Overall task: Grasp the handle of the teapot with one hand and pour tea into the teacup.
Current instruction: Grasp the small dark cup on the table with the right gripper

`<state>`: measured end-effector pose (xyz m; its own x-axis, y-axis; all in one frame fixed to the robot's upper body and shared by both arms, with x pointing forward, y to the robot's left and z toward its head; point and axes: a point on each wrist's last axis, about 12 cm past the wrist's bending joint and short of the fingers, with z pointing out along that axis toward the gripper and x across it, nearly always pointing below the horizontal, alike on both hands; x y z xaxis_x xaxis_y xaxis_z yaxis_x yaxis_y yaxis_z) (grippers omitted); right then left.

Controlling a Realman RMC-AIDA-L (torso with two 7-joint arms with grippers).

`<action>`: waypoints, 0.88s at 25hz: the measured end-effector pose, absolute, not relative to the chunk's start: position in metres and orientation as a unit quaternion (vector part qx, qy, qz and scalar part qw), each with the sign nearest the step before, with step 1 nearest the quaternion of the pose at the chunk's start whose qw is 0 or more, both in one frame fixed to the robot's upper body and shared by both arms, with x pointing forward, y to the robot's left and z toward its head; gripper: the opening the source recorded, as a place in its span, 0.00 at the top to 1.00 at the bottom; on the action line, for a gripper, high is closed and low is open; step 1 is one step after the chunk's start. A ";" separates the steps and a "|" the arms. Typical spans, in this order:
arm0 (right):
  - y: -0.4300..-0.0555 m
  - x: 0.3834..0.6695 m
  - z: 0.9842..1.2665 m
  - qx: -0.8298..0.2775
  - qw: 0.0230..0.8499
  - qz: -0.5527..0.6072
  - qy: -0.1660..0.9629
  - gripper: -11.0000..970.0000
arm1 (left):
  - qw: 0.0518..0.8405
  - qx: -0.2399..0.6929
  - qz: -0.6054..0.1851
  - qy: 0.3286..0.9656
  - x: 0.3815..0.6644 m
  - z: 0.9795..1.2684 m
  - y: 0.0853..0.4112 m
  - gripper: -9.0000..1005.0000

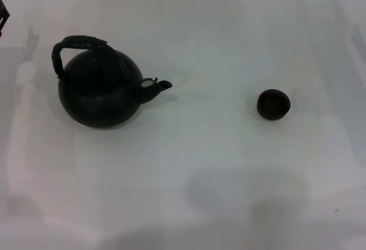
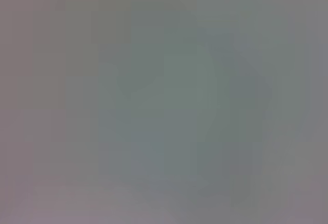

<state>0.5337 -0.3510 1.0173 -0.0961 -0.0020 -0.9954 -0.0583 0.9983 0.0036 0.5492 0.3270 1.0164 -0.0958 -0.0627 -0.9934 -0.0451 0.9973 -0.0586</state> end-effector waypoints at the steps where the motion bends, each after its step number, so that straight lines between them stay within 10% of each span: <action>1: -0.351 0.534 1.018 -0.021 0.673 0.020 0.739 0.13 | 0.671 -0.037 -0.006 0.741 0.549 1.016 0.327 0.14; 22: -0.350 0.531 1.012 -0.010 0.660 0.022 0.751 0.13 | 0.670 -0.030 -0.007 0.742 0.551 1.017 0.326 0.14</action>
